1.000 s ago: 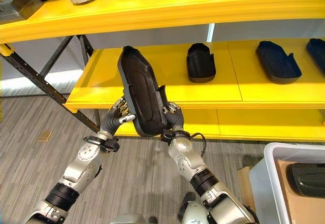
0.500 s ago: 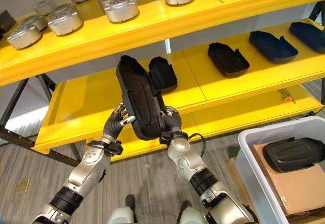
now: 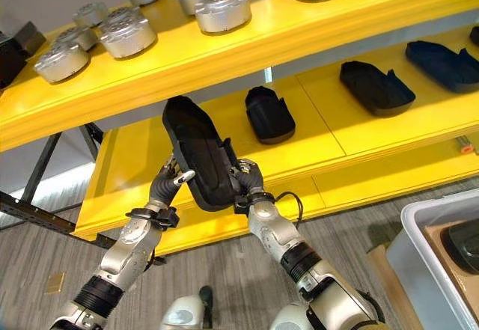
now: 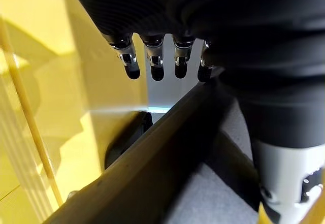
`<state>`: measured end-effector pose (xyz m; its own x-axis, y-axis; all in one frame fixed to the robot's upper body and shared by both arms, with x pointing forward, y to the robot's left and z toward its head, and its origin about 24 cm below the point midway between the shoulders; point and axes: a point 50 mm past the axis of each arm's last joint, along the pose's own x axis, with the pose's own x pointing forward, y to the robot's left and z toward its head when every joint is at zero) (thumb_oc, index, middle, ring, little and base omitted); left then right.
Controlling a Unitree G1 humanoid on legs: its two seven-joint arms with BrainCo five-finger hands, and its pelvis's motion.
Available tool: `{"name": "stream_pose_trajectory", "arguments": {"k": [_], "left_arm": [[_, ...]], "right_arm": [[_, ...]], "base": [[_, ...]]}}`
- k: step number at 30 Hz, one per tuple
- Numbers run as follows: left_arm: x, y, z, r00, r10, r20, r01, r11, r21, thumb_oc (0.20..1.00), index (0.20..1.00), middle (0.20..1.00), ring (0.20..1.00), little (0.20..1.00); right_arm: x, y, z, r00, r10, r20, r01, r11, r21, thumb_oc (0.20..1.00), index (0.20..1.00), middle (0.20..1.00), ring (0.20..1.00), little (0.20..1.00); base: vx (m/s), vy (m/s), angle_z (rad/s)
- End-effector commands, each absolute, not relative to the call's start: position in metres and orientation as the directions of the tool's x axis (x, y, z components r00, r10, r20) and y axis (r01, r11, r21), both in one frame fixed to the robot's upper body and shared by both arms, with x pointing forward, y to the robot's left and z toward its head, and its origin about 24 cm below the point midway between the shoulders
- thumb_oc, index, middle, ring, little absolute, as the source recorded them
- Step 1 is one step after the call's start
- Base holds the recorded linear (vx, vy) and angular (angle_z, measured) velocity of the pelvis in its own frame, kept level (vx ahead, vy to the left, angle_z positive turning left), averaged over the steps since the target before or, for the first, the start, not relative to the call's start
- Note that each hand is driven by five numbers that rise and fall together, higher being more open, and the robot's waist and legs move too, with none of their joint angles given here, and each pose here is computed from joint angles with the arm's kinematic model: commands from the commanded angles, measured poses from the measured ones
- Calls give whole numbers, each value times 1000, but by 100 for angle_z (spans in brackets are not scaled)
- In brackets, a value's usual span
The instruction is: Move parts from the plastic box to the shelf.
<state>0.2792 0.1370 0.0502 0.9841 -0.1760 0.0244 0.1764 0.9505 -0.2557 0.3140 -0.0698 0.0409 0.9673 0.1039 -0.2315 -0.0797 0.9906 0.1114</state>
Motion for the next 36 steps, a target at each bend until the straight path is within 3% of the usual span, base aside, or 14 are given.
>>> {"name": "stream_pose_trajectory", "arguments": {"k": [1,21,28,36], "left_arm": [[279,131,70,972,-191,135,223,933,-283,1000,1000,1000,1000,1000],[295,116,91,951,-268,154,292,942,-163,1000,1000,1000,1000,1000],[299,135,97,969,-195,153,215,969,-123,1000,1000,1000,1000,1000],[297,123,96,943,-282,177,304,945,-118,1000,1000,1000,1000,1000]], "right_arm": [[318,-23,89,967,251,-39,-238,950,201,200,200,200,200,200],[309,1,94,985,172,6,-166,937,308,200,200,200,200,200],[303,23,109,969,246,10,-234,910,341,200,200,200,200,200],[316,-17,102,988,152,41,-157,924,348,200,200,200,200,200]], "base": [[5,218,29],[-19,148,3],[-52,156,-70],[67,-93,64]]}}
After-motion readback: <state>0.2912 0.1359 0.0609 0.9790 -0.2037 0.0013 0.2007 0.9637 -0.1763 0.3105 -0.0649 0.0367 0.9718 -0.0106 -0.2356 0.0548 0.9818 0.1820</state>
